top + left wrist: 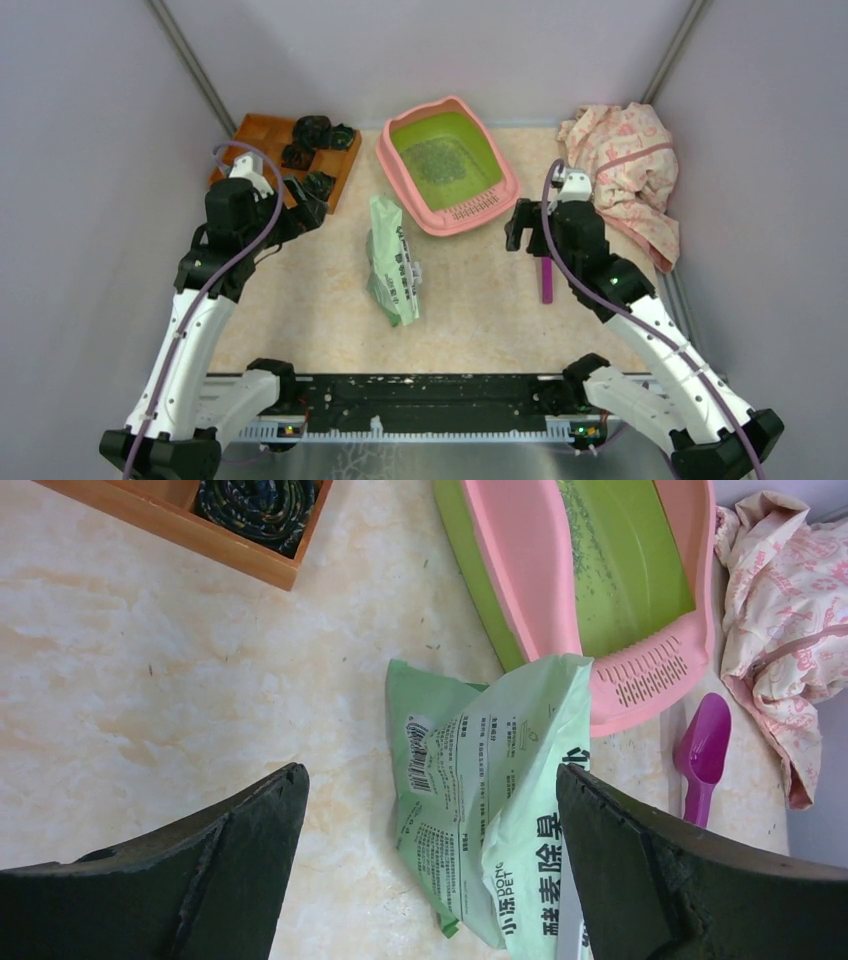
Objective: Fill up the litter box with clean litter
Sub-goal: Reset both arms
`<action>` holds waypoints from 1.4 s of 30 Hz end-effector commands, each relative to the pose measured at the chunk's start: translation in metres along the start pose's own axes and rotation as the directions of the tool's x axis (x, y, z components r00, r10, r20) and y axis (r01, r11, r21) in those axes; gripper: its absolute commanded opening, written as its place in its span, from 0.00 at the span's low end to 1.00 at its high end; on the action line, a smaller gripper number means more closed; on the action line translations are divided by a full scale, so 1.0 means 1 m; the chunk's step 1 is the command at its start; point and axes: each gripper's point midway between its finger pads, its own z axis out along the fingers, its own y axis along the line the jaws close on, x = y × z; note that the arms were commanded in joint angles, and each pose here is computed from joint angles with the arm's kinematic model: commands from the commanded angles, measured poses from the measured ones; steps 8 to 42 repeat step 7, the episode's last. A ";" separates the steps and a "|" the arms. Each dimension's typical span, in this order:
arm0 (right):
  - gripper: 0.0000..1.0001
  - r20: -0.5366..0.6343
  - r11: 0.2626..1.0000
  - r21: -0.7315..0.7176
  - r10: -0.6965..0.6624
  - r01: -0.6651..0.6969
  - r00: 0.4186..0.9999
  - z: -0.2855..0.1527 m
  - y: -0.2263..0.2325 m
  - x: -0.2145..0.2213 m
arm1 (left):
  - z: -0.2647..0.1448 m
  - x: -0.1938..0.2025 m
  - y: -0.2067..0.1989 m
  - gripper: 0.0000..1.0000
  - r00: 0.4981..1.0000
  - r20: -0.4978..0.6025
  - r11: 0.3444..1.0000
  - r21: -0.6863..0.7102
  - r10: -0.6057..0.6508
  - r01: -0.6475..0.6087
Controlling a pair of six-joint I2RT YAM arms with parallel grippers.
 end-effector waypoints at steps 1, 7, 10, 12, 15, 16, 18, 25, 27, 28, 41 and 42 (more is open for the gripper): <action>0.87 0.058 0.999 -0.021 0.036 -0.035 0.998 0.002 0.005 -0.015 | -0.004 -0.012 -0.003 0.99 0.999 0.046 1.000 0.011 0.026 -0.026; 0.85 0.059 0.999 -0.027 0.036 -0.035 0.998 0.004 0.007 -0.015 | -0.003 -0.009 -0.001 0.99 0.999 0.037 1.000 0.007 0.026 -0.027; 0.85 0.059 0.999 -0.027 0.036 -0.035 0.998 0.004 0.007 -0.015 | -0.003 -0.009 -0.001 0.99 0.999 0.037 1.000 0.007 0.026 -0.027; 0.85 0.059 0.999 -0.027 0.036 -0.035 0.998 0.004 0.007 -0.015 | -0.003 -0.009 -0.001 0.99 0.999 0.037 1.000 0.007 0.026 -0.027; 0.85 0.059 0.999 -0.027 0.036 -0.035 0.998 0.004 0.007 -0.015 | -0.003 -0.009 -0.001 0.99 0.999 0.037 1.000 0.007 0.026 -0.027; 0.85 0.059 0.999 -0.027 0.036 -0.035 0.998 0.004 0.007 -0.015 | -0.003 -0.009 -0.001 0.99 0.999 0.037 1.000 0.007 0.026 -0.027; 0.85 0.059 0.999 -0.027 0.036 -0.035 0.998 0.004 0.007 -0.015 | -0.003 -0.009 -0.001 0.99 0.999 0.037 1.000 0.007 0.026 -0.027; 0.85 0.059 0.999 -0.027 0.036 -0.035 0.998 0.004 0.007 -0.015 | -0.003 -0.009 -0.001 0.99 0.999 0.037 1.000 0.007 0.026 -0.027; 0.85 0.059 0.999 -0.027 0.036 -0.035 0.998 0.004 0.007 -0.015 | -0.003 -0.009 -0.001 0.99 0.999 0.037 1.000 0.007 0.026 -0.027; 0.85 0.059 0.999 -0.027 0.036 -0.035 0.998 0.004 0.007 -0.015 | -0.003 -0.009 -0.001 0.99 0.999 0.037 1.000 0.007 0.026 -0.027; 0.85 0.059 0.999 -0.027 0.036 -0.035 0.998 0.004 0.007 -0.015 | -0.003 -0.009 -0.001 0.99 0.999 0.037 1.000 0.007 0.026 -0.027; 0.85 0.059 0.999 -0.027 0.036 -0.035 0.998 0.004 0.007 -0.015 | -0.003 -0.009 -0.001 0.99 0.999 0.037 1.000 0.007 0.026 -0.027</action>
